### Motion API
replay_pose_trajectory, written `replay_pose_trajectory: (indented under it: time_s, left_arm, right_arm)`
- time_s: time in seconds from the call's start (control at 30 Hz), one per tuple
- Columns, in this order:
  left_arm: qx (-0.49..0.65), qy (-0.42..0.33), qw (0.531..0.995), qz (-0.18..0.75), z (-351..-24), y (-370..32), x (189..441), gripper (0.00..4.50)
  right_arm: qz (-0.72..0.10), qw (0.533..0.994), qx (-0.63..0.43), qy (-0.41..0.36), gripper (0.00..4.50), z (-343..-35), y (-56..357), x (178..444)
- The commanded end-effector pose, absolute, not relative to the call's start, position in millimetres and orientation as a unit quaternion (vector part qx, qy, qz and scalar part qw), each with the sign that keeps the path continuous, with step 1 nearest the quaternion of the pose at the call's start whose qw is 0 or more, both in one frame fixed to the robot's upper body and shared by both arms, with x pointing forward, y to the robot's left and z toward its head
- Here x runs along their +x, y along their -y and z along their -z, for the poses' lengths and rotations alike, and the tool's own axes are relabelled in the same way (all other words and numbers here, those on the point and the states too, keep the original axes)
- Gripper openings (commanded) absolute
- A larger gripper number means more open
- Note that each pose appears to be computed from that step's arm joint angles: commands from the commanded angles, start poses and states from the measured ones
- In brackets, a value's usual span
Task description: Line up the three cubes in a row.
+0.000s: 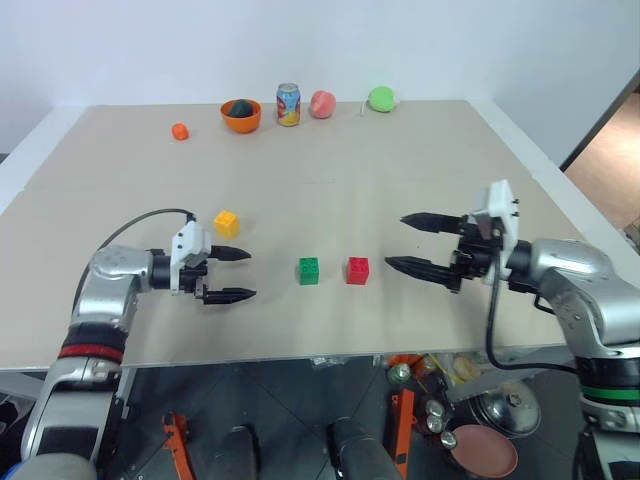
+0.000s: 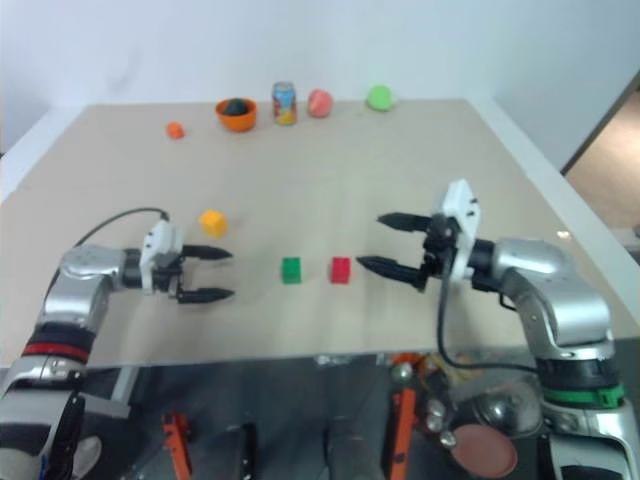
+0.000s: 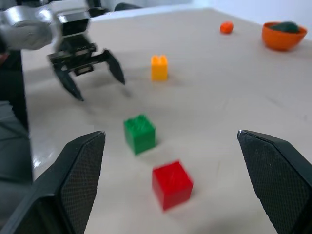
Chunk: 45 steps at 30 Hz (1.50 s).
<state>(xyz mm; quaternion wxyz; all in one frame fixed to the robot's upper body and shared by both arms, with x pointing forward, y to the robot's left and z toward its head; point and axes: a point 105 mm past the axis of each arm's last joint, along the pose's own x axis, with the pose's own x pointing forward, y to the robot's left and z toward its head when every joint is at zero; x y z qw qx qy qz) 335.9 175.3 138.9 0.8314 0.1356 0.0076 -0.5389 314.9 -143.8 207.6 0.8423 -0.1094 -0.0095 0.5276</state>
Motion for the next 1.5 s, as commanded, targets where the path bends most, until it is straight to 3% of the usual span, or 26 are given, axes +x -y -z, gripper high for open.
replay_pose_trajectory:
  time_s: [0.03,0.2,0.33,0.93,1.4,1.5]
  left_arm:
    - [0.094,0.044,0.906,0.410,-159,-203,336,4.24]
    - [0.074,0.041,0.957,0.276,-151,-236,339,4.24]
    - [0.073,0.027,0.971,0.226,-143,-245,343,4.24]
    - [0.040,0.001,0.974,0.224,-137,-216,408,4.24]
    - [0.043,-0.026,0.972,0.228,-126,-200,435,4.24]
    - [0.041,-0.031,0.972,0.230,-123,-198,436,3.46]
  right_arm:
    - [-0.541,0.833,-0.115,0.036,4.50,-216,126,318]
    - [-0.549,0.827,-0.115,0.044,4.50,-217,117,325]
    - [-0.553,0.823,-0.115,0.051,4.50,-220,113,327]
    - [-0.556,0.821,-0.119,0.052,4.50,-215,111,319]
    - [-0.542,0.830,-0.120,0.058,4.50,-220,117,315]
    - [-0.539,0.831,-0.120,0.059,4.50,-221,117,315]
